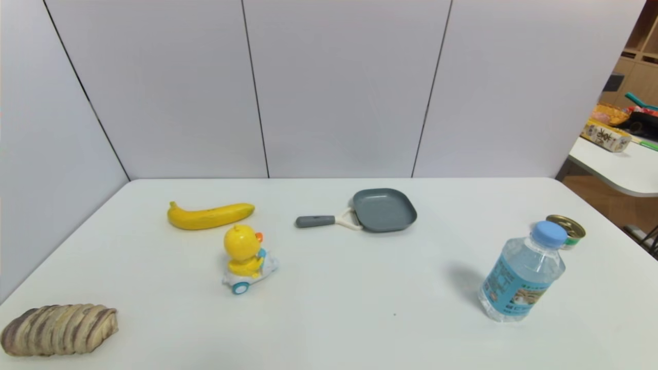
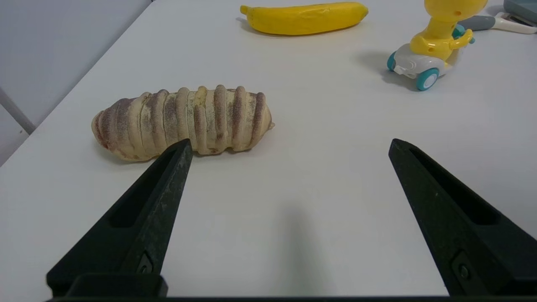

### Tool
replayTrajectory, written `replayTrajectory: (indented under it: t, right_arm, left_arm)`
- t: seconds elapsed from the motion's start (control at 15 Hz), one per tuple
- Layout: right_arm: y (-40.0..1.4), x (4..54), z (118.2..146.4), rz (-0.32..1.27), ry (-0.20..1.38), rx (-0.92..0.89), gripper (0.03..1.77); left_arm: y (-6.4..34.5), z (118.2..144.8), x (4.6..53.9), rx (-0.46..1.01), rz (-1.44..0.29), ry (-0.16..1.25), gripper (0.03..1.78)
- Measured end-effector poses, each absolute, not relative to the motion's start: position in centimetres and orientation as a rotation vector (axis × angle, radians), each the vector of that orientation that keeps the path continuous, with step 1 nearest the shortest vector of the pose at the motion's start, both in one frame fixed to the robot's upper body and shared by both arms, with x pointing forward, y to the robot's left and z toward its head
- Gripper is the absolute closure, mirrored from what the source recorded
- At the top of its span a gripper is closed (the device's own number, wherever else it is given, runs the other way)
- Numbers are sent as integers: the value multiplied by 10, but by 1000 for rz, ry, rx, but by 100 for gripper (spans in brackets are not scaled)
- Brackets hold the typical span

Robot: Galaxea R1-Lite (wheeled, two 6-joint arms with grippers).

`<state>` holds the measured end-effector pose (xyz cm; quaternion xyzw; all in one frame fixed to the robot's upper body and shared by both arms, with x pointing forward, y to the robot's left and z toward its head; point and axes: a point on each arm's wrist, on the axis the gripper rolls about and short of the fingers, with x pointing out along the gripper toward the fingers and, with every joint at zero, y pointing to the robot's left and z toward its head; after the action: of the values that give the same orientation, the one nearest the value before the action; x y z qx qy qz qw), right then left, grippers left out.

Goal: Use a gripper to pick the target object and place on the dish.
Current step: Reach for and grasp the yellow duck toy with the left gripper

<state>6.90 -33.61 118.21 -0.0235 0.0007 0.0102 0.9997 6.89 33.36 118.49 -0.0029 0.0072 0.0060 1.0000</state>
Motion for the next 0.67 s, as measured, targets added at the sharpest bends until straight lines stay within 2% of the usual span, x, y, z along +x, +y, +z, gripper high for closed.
replayTrajectory:
  t: [0.4, 0.67]
  right_arm:
    - [-336, 69, 1182, 21, 1, -47, 9]
    - [-336, 69, 1182, 21, 1, -47, 9]
  left_arm:
    - [333, 1239, 71, 91, -37, 116, 12]
    - [331, 1275, 99, 179, -137, 199, 12]
